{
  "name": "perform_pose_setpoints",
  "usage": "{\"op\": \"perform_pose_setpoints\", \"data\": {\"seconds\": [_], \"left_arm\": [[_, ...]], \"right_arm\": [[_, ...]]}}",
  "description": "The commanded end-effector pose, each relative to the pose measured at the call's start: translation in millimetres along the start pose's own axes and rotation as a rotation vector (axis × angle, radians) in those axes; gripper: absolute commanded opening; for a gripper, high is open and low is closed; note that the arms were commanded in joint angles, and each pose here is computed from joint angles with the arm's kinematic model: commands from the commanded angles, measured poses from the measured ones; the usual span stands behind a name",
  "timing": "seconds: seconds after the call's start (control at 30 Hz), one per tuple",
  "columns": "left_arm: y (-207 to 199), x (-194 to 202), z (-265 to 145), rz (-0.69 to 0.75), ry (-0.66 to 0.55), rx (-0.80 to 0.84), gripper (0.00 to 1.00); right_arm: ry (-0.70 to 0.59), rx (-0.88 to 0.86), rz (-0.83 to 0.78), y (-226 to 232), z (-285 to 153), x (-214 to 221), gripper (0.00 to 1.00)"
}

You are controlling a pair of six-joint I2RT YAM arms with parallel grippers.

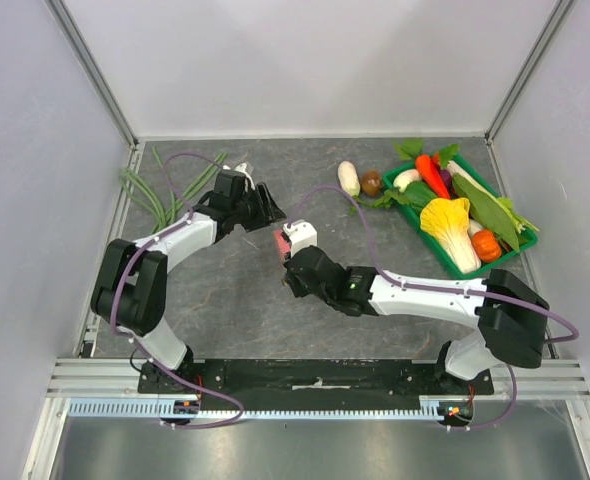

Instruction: Unpack the express box

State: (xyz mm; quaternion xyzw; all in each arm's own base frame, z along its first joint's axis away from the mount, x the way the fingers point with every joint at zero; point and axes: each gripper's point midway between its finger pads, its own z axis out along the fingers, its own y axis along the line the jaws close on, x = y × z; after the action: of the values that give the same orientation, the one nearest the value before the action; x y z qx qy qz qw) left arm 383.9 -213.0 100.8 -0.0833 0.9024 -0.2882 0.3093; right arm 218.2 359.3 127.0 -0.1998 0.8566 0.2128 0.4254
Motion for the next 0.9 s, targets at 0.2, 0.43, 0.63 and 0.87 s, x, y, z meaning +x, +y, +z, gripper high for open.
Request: {"op": "perform_pose_setpoints", "data": {"seconds": [0.2, 0.43, 0.63, 0.87], "left_arm": [[-8, 5, 1, 0.03, -0.025, 0.1, 0.58], [-7, 18, -10, 0.013, -0.003, 0.115, 0.54], [-7, 26, -21, 0.004, -0.005, 0.128, 0.52], [-5, 42, -31, -0.015, 0.019, 0.141, 0.51]], "right_arm": [[-0.047, 0.12, -0.036, -6, 8, -9, 0.0], [-0.05, 0.168, -0.028, -15, 7, -7, 0.0], [-0.054, 0.191, -0.019, -21, 4, -6, 0.0], [-0.064, 0.234, -0.006, -30, -1, -5, 0.0]]}}
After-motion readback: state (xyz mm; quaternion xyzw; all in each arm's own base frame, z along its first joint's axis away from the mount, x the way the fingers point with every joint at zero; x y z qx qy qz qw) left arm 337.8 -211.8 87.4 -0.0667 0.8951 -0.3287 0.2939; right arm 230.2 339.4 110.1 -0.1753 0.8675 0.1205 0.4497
